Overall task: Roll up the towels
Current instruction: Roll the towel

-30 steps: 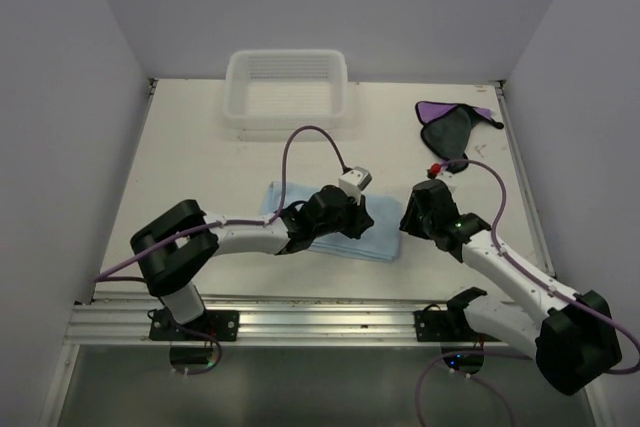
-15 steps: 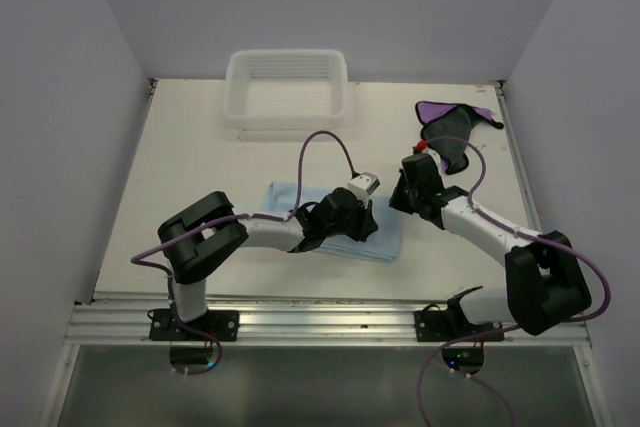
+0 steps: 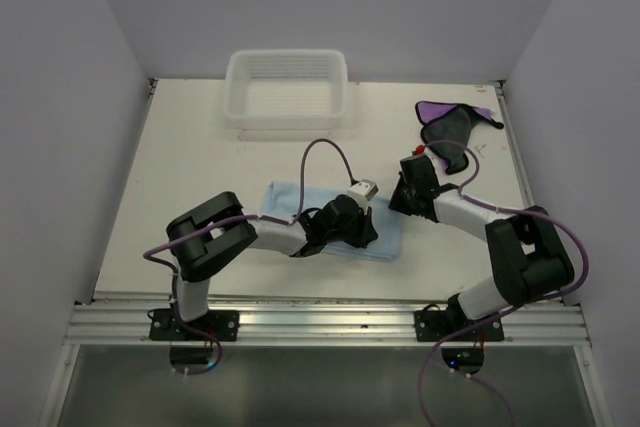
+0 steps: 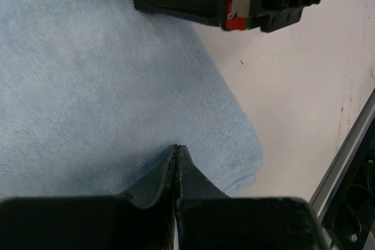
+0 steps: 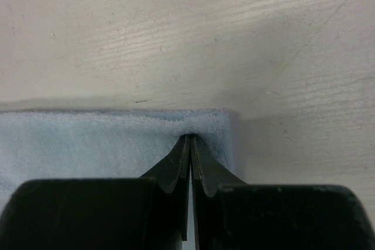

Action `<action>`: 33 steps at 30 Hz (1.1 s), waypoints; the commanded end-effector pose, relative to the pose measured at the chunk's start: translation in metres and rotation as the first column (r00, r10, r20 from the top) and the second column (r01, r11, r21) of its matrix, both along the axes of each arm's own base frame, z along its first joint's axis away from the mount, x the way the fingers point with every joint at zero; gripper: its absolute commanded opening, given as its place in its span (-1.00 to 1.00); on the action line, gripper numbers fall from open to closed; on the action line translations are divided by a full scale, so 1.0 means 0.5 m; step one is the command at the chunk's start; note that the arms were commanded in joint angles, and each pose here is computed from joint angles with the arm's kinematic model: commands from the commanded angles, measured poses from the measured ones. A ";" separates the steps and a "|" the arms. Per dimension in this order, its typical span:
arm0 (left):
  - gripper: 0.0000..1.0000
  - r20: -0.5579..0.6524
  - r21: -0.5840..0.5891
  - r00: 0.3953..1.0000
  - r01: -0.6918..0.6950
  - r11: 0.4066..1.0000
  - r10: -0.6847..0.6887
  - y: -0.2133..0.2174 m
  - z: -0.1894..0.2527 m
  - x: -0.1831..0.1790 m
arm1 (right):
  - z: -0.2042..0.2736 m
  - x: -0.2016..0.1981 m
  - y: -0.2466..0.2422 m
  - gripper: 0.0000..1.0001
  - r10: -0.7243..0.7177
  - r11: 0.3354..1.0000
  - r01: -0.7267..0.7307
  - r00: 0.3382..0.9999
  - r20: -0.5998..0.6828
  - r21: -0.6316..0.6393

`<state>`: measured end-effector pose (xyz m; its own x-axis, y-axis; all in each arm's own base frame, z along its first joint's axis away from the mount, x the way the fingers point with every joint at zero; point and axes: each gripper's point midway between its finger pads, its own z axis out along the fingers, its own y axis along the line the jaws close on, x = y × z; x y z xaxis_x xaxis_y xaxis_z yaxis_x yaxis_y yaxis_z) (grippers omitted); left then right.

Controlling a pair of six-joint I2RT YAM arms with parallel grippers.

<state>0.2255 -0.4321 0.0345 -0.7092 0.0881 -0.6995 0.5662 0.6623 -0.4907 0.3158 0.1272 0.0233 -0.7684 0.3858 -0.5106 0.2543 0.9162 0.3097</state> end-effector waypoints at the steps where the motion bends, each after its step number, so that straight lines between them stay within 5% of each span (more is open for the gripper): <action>1: -1.00 -0.010 -0.012 0.999 -0.052 0.999 0.052 0.002 -0.019 -0.004 | 0.029 0.028 0.009 -0.89 0.008 0.999 -0.009 0.999 0.051 0.031; 13: -1.00 0.010 0.041 0.995 -0.100 0.994 0.099 0.019 -0.028 -0.002 | 0.194 0.012 -0.005 -0.30 0.026 0.998 -0.036 0.978 0.205 0.043; 33: -1.00 0.019 0.041 0.993 -0.120 0.992 0.120 0.025 -0.018 0.002 | 0.058 -0.186 0.011 0.01 0.120 0.971 -0.123 0.992 0.028 0.205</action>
<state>0.2234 -0.4256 0.0217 -0.7153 0.0488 -0.6971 0.5046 0.7261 -0.4671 0.2226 0.1223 0.0466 -0.8024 0.3872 -0.4540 0.1722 0.8787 0.4452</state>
